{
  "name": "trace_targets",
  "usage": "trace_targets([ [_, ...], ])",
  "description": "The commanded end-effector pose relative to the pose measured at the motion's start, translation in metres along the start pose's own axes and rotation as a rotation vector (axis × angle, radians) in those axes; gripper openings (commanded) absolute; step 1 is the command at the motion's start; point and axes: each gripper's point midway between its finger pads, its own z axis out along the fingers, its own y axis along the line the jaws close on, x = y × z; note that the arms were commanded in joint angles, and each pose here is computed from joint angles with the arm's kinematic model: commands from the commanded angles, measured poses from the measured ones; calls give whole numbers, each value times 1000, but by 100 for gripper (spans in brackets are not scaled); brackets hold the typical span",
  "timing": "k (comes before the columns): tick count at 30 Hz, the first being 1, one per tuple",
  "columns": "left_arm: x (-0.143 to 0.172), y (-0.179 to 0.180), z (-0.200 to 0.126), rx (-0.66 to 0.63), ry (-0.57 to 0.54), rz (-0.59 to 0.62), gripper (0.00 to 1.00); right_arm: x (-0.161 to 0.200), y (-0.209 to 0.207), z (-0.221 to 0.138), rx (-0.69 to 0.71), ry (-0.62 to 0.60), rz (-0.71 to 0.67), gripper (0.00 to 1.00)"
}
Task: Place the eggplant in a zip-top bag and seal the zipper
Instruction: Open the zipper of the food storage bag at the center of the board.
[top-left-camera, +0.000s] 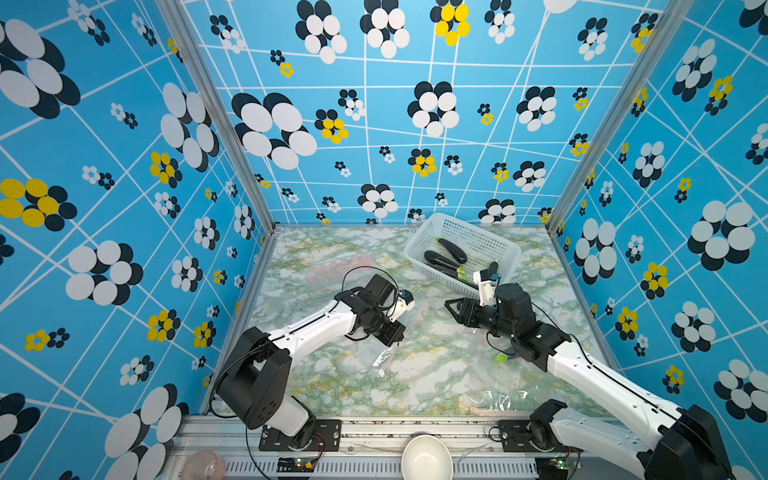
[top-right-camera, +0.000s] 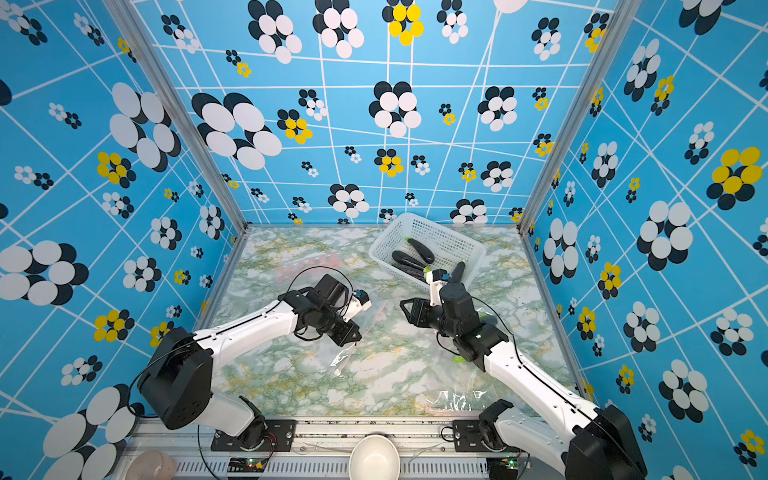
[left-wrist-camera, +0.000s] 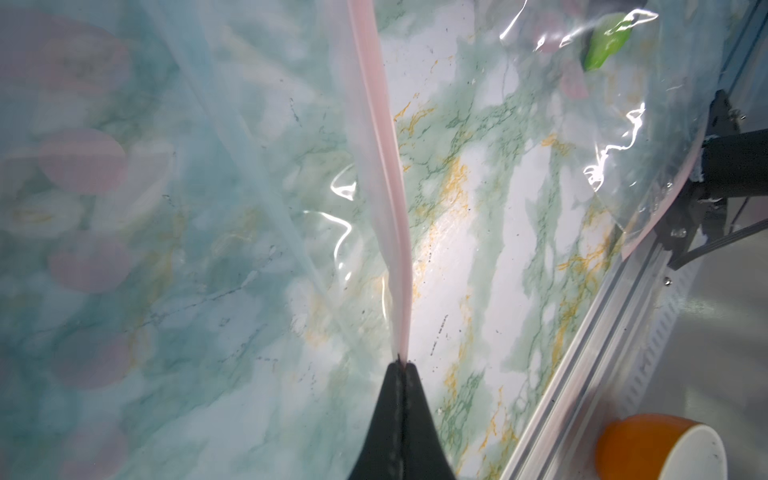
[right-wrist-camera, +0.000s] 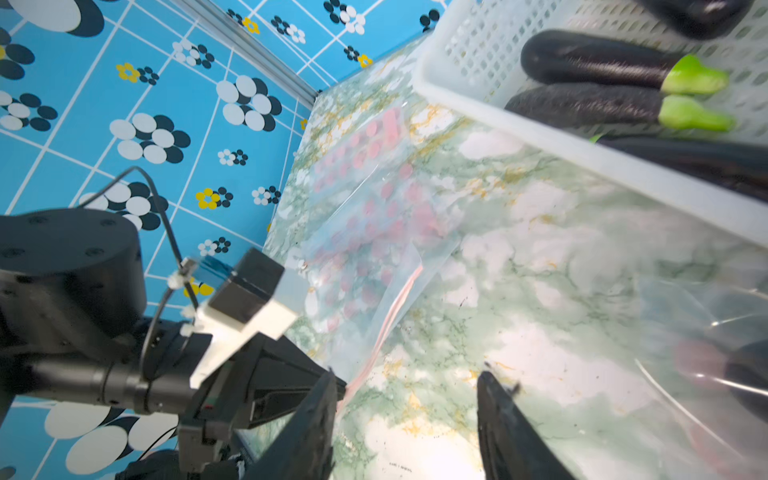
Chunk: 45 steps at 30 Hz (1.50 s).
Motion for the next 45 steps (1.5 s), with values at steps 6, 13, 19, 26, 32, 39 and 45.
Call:
trace_targets([
  [6,-17,-19,-28,159,-190,-134,0,18,41,21,-159,-6,85,56],
  [13,-17,-22,-32,189,-248,-168,0,42,58,43,-187,70,105,57],
  [19,-18,-23,-30,206,-278,-191,0,47,65,56,-205,100,114,51],
  [26,-18,-23,-33,200,-286,-179,0,49,60,63,-174,110,114,43],
  [32,-20,-24,-34,201,-293,-174,0,44,60,67,-155,99,108,42],
  [39,-20,-22,-32,205,-301,-192,0,46,54,70,-118,106,122,36],
  [45,-26,-19,-28,219,-336,-230,0,49,54,62,-132,110,135,43],
])
